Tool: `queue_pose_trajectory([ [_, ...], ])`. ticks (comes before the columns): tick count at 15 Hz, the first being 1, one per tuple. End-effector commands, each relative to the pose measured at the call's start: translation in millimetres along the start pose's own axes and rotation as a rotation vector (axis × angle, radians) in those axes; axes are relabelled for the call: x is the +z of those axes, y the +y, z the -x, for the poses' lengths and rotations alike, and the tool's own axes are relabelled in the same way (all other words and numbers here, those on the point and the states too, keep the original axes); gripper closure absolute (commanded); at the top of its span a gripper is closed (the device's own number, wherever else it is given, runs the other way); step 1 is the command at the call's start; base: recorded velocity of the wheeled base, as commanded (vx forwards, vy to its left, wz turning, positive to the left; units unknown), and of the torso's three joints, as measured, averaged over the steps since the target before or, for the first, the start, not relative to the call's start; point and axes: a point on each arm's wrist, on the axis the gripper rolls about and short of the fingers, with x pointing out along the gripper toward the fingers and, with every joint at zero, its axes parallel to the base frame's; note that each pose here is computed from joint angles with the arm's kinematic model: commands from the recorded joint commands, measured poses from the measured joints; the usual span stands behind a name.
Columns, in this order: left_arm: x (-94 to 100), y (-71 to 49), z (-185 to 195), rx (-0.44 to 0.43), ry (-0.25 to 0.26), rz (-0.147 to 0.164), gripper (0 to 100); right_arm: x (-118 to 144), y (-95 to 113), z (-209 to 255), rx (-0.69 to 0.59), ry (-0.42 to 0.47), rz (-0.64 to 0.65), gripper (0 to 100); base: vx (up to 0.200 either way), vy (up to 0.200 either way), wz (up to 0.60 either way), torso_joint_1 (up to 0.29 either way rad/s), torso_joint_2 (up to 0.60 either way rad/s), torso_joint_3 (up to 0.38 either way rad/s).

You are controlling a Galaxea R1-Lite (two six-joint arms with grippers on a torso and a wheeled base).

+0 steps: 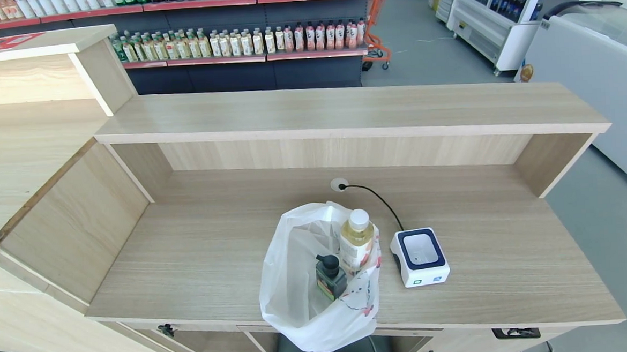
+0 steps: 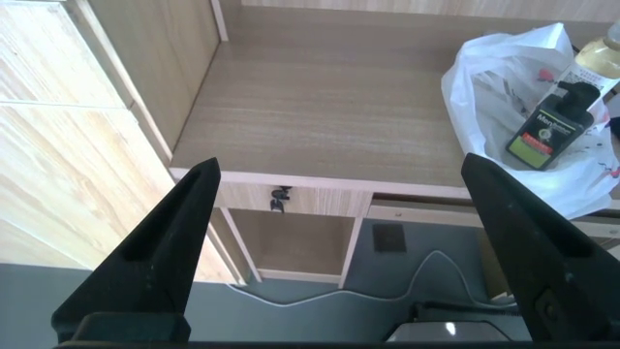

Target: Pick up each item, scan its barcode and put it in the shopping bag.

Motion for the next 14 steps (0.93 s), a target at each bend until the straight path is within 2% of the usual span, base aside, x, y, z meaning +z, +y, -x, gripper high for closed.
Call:
queue_pose_trajectory([
  [1, 0.0, 0.0, 0, 0.000, 0.000, 0.000, 0, -57, -1, 24, -0.028, -0.110, 0.011, 0, 0.000, 0.000, 0.00, 0.000, 0.00, 0.000],
  [5, 0.0, 0.0, 0, 0.000, 0.000, 0.000, 0, -93, 2, 29, -0.028, -0.168, -0.014, 0, 0.000, 0.000, 0.00, 0.000, 0.00, 0.000],
  [7, 0.0, 0.0, 0, 0.000, 0.000, 0.000, 0, -96, 3, 31, 0.006, -0.178, -0.008, 0, 0.000, 0.000, 0.00, 0.000, 0.00, 0.000],
  [10, 0.0, 0.0, 0, 0.000, 0.000, 0.000, 0, -97, 3, 34, -0.015, -0.216, -0.016, 0, 0.000, 0.000, 0.00, 0.000, 0.00, 0.000],
  [14, 0.0, 0.0, 0, 0.000, 0.000, 0.000, 0, -97, 3, 34, -0.015, -0.216, -0.027, 0, 0.000, 0.000, 0.00, 0.000, 0.00, 0.000],
])
